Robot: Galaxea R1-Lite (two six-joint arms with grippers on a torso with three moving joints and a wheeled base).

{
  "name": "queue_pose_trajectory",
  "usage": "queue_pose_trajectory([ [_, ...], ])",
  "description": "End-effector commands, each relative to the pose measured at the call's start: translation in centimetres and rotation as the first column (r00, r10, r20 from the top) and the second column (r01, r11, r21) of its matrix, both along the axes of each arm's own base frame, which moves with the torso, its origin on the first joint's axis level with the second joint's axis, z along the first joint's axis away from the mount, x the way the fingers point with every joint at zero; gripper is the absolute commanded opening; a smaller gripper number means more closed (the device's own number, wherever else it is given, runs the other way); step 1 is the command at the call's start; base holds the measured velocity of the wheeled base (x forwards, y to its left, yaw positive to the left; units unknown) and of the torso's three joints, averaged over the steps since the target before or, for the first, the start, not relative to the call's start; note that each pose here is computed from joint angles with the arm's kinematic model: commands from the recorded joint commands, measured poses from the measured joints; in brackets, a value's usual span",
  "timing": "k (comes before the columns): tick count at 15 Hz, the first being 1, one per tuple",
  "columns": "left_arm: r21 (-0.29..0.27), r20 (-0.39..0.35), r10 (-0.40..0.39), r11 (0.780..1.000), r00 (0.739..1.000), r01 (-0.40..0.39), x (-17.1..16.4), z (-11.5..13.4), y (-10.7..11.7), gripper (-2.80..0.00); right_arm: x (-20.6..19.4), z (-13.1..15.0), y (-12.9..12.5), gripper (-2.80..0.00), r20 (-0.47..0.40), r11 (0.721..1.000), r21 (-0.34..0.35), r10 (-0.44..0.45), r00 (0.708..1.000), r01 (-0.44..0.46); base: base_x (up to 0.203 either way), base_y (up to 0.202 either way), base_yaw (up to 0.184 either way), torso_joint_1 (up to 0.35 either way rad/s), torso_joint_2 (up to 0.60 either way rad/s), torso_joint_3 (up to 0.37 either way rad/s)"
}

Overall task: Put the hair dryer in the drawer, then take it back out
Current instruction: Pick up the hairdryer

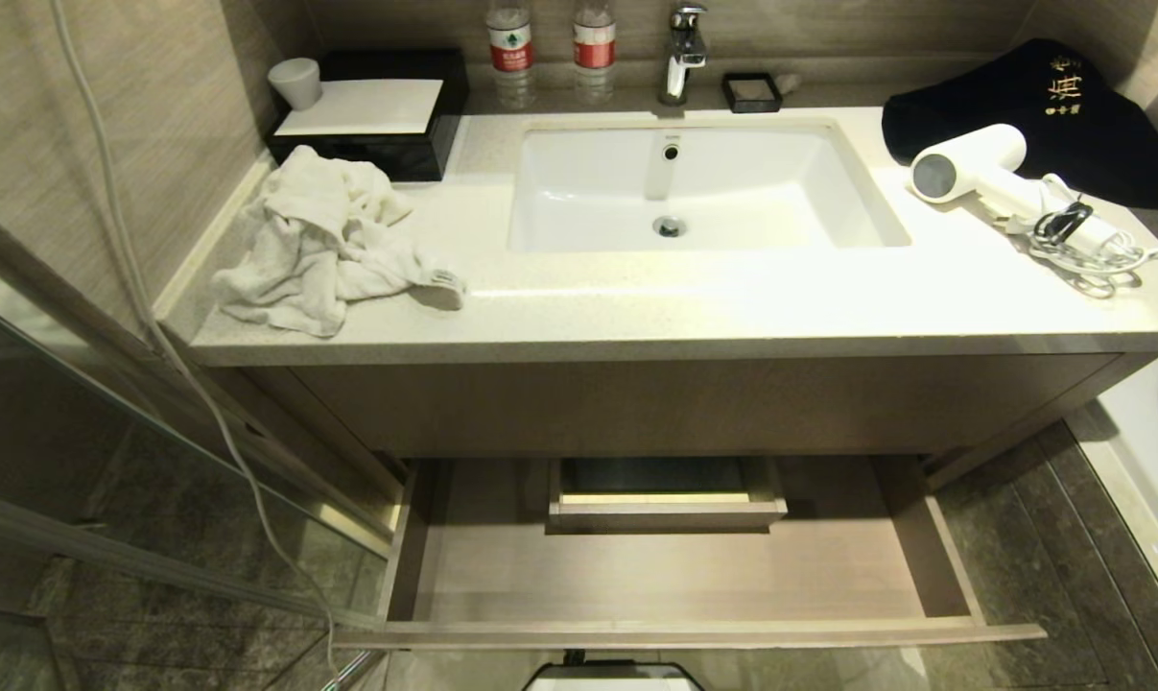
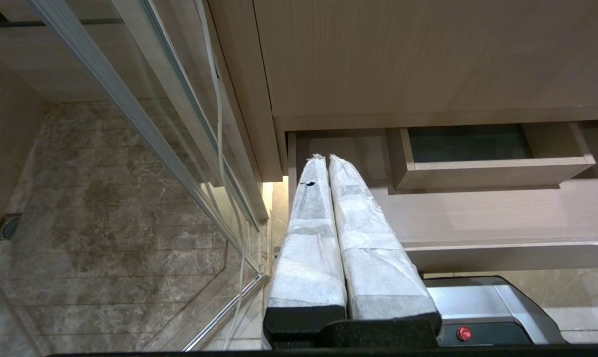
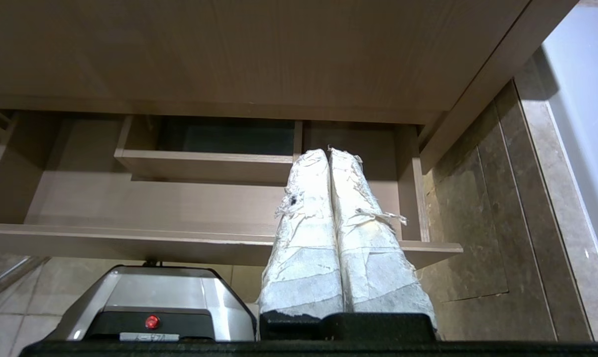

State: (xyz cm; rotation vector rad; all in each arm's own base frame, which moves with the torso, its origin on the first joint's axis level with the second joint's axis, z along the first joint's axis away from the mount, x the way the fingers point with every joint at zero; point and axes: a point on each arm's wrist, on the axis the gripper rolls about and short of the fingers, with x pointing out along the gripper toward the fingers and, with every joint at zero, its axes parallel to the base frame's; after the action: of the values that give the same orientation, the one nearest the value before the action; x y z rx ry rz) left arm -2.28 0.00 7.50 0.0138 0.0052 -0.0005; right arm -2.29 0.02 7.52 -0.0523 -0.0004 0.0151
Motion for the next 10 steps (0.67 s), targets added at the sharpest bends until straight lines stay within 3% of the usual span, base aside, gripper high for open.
queue_pose_trajectory([
  [1, 0.0, -0.002, 0.0, 1.0, 1.0, 0.0, 0.02, -0.04, 0.0, -2.8, 0.0, 0.0, 0.0, -2.8, 0.0, 1.0, 0.0, -0.001, 1.0, 0.001, 0.0, 0.0, 0.0, 0.212, -0.38, -0.171],
  [10, 0.0, -0.002, 0.0, 1.0, 1.0, 0.0, 0.02, -0.04, 0.0, -2.8, 0.0, 0.0, 0.0, -2.8, 0.0, 1.0, 0.001, -0.001, 1.0, 0.001, 0.0, 0.0, 0.0, 0.184, -0.34, -0.155],
])
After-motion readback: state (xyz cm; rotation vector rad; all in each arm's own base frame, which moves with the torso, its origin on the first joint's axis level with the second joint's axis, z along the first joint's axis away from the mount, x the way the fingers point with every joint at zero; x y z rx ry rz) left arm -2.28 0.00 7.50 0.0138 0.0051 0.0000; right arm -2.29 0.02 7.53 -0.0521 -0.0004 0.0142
